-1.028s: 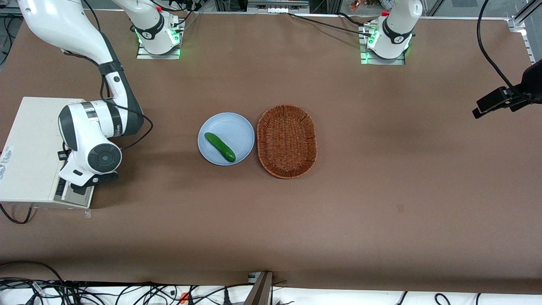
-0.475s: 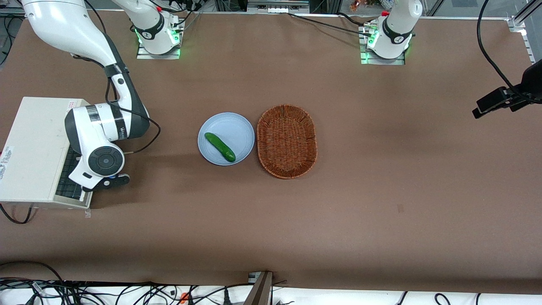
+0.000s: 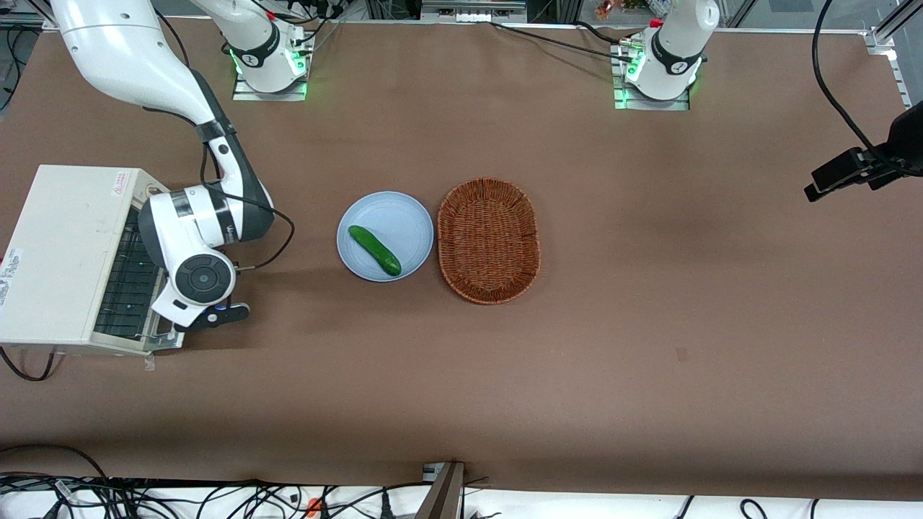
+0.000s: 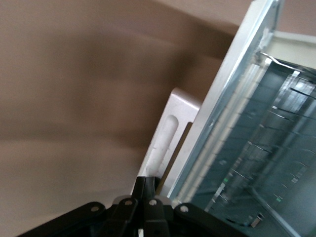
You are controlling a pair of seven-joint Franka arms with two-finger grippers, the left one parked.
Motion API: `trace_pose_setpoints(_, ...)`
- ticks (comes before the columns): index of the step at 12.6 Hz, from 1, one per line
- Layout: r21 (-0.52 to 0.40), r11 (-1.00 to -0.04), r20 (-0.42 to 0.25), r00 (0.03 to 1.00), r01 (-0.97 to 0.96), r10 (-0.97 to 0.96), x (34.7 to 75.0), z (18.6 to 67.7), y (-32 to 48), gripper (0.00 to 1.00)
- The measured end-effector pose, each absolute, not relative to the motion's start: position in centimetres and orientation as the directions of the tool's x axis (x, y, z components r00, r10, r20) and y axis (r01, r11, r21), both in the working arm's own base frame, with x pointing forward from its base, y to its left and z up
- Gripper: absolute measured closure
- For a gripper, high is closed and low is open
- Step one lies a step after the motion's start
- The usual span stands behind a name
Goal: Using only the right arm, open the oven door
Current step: 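Push the door fully down to horizontal with the right gripper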
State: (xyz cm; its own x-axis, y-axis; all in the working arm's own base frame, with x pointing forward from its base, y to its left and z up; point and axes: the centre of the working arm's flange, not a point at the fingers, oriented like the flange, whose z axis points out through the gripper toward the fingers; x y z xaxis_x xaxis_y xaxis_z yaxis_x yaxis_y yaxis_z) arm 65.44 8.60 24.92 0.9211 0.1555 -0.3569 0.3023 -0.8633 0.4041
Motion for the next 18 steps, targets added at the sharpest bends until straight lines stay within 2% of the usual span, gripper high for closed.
trace_pose_setpoints(7, 0.347, -0.892, -0.333, 0.927, 0.288, 0.170, 65.7, 18.0, 9.2, 0.99)
trace_pose_setpoints(14, 0.287, -0.935, -0.333, 0.937, 0.210, 0.109, 66.0, 18.0, 7.9, 0.99)
trace_pose_setpoints(18, 0.240, -0.958, -0.370, 0.927, 0.154, 0.056, 65.7, 18.0, 7.3, 0.99)
